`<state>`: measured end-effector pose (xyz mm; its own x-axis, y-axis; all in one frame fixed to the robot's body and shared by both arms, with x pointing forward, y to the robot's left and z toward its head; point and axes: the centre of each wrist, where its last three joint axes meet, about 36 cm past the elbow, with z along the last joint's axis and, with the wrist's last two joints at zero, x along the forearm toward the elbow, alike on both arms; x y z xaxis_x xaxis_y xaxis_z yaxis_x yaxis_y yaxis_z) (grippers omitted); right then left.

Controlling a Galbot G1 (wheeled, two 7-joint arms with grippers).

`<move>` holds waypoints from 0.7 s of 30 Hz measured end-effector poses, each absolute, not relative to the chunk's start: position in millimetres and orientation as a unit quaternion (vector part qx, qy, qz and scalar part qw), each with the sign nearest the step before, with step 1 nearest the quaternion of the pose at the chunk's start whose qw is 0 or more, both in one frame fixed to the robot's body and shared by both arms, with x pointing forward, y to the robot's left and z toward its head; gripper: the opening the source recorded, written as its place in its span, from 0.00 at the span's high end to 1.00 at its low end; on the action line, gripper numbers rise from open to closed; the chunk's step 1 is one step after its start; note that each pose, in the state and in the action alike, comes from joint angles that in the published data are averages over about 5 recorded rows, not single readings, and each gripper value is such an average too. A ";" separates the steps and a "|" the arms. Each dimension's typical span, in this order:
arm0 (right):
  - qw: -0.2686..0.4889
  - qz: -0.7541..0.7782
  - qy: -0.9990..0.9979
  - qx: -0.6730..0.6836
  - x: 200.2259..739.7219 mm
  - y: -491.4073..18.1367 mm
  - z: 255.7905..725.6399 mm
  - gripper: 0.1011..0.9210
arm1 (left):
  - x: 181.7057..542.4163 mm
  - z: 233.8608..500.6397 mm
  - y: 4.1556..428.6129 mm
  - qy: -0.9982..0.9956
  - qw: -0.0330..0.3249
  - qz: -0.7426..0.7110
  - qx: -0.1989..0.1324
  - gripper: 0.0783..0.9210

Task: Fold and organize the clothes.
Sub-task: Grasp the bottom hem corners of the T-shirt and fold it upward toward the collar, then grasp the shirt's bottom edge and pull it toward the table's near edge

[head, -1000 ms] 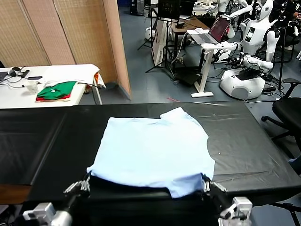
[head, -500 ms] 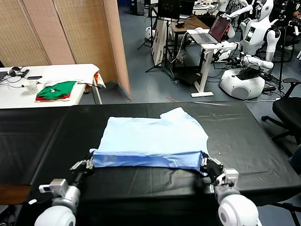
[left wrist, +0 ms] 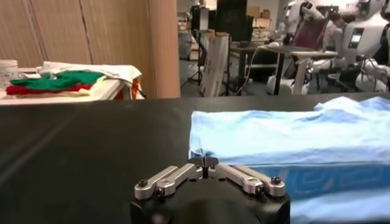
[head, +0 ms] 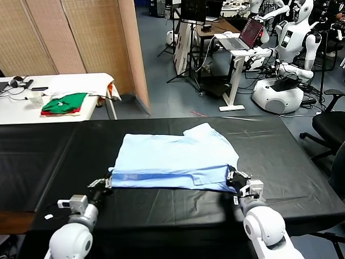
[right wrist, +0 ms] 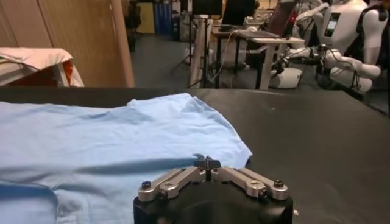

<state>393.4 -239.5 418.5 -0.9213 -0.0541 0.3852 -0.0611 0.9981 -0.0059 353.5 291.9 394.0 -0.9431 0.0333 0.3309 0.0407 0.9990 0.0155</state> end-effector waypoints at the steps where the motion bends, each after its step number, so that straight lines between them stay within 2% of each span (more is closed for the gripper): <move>1: 0.197 0.008 -0.980 0.032 393.2 -239.9 418.6 0.90 | 355.4 393.5 292.2 -0.985 0.170 -0.010 -0.020 0.91; 4: 0.202 0.009 -0.979 0.040 389.7 -242.3 420.7 0.71 | 361.2 393.6 292.2 -0.985 0.173 -0.002 -0.024 0.91; 7: 0.206 0.014 -0.977 0.045 382.6 -246.4 425.1 0.48 | 365.0 393.8 291.2 -0.985 0.172 0.007 -0.029 0.79; 10: 0.206 0.018 -0.977 0.045 371.8 -250.9 428.8 0.25 | 364.6 393.6 288.9 -0.985 0.171 0.012 -0.030 0.57; 13: 0.206 0.022 -0.977 0.043 358.6 -257.6 430.9 0.08 | 360.2 393.9 287.0 -0.984 0.172 0.014 -0.030 0.34; 16: 0.211 0.023 -0.976 0.041 346.6 -265.0 430.7 0.03 | 353.4 393.6 287.0 -0.984 0.176 0.016 -0.028 0.14; 18: 0.217 0.021 -0.975 0.040 340.1 -268.7 429.2 0.02 | 347.6 392.5 287.1 -0.983 0.180 0.017 -0.029 0.06; 21: 0.226 0.016 -0.973 0.039 332.9 -271.5 425.6 0.02 | 338.1 389.6 287.8 -0.982 0.187 0.019 -0.027 0.02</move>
